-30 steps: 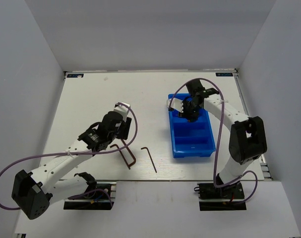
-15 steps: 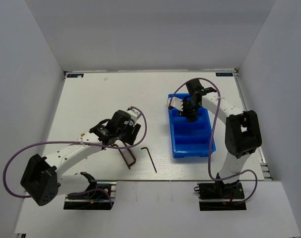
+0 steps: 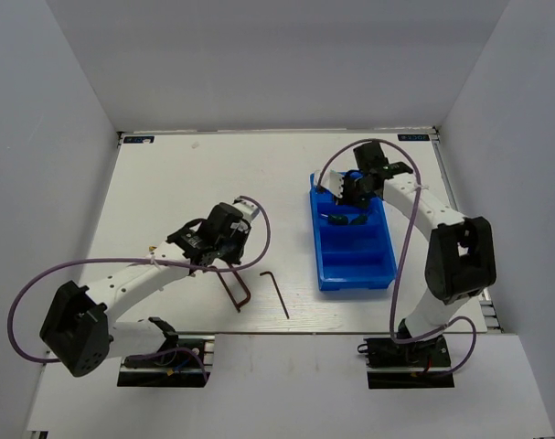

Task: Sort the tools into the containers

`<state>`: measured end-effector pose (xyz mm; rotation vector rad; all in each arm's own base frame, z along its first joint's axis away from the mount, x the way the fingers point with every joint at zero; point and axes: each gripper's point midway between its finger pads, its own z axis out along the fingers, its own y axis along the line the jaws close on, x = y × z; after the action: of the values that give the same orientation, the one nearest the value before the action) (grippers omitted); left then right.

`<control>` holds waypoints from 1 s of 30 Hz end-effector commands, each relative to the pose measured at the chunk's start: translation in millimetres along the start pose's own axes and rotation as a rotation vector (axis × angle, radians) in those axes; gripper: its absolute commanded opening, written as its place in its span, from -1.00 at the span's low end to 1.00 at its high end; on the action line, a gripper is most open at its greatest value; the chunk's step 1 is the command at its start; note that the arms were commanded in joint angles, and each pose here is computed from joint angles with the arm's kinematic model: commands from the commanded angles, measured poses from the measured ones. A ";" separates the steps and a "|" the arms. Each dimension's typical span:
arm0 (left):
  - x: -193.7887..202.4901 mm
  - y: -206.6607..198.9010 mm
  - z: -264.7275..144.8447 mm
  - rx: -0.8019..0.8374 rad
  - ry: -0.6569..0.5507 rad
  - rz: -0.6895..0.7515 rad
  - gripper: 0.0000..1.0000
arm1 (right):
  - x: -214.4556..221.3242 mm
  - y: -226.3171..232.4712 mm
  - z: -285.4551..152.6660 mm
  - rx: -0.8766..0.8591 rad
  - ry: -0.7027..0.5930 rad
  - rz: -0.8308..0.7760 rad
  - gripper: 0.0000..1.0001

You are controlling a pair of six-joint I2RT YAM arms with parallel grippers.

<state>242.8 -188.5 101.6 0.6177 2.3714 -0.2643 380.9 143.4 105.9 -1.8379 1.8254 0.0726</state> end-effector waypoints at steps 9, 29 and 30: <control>18.9 29.6 -8.2 -0.403 0.170 -0.580 -0.34 | -50.3 -2.8 -94.0 0.239 -0.304 0.807 0.69; 78.5 -1.1 44.6 -0.442 0.264 -1.055 -0.11 | -60.3 55.7 -111.9 0.162 -0.500 0.963 -0.68; 78.2 -1.2 44.8 -0.444 0.262 -1.064 -0.11 | -59.7 55.3 -111.1 0.167 -0.508 0.963 -0.68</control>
<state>212.8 -172.7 20.1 -0.8500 2.6898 -0.0592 283.8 157.1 202.8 -0.6366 2.0888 0.6345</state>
